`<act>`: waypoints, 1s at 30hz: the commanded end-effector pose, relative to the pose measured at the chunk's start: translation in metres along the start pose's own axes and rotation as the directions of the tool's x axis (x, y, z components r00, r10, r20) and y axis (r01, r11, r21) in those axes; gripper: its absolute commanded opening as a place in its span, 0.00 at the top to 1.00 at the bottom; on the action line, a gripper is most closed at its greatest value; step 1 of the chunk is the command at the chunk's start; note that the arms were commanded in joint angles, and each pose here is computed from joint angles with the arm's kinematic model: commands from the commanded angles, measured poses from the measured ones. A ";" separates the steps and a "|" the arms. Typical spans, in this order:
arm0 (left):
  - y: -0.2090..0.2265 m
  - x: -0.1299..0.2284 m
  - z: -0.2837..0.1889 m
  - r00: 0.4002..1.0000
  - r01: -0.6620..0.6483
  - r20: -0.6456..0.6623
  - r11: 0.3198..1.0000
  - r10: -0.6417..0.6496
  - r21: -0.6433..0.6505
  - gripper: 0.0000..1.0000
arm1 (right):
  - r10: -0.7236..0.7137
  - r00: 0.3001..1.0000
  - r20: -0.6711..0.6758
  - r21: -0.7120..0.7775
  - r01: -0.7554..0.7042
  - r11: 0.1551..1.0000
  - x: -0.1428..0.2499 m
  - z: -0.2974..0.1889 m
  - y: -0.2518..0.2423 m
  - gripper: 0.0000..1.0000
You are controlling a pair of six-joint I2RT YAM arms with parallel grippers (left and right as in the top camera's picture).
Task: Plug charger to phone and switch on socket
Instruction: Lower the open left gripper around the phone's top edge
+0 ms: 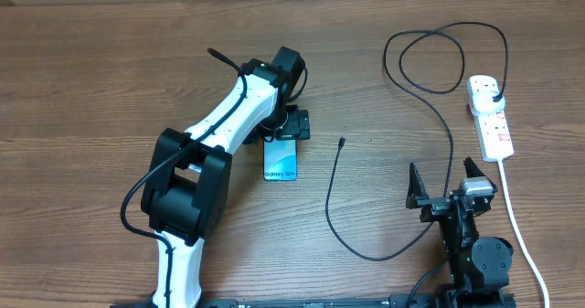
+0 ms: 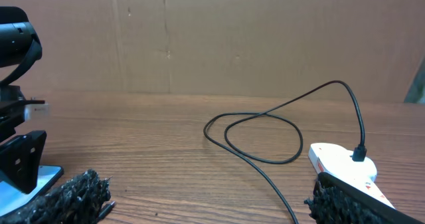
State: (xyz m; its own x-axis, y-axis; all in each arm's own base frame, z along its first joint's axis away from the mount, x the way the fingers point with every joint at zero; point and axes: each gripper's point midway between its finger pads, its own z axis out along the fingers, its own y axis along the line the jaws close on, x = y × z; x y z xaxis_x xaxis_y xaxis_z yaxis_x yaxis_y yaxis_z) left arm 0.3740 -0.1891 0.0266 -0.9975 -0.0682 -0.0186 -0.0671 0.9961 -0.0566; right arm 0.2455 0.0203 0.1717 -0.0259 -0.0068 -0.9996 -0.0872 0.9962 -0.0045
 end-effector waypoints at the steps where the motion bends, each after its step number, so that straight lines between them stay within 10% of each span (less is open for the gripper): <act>1: -0.003 -0.002 -0.002 0.999 -0.029 0.023 1.000 0.029 -0.003 0.00 | -0.001 1.000 0.002 0.008 0.001 1.000 0.002 0.000 -0.002 0.00; 30: 0.000 0.003 0.023 1.000 -0.014 -0.011 0.998 0.013 -0.060 0.00 | -0.001 1.000 0.002 0.008 0.001 1.000 0.002 0.000 -0.002 0.00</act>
State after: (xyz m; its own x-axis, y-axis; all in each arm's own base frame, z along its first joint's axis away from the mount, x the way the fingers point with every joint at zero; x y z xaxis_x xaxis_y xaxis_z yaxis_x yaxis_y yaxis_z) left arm 0.3709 -0.1939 0.0092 -0.9989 -0.0457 -0.0067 -0.0456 0.9988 -0.0191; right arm 0.2455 0.0203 0.1717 -0.0259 -0.0068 -0.9996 -0.0872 0.9962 -0.0045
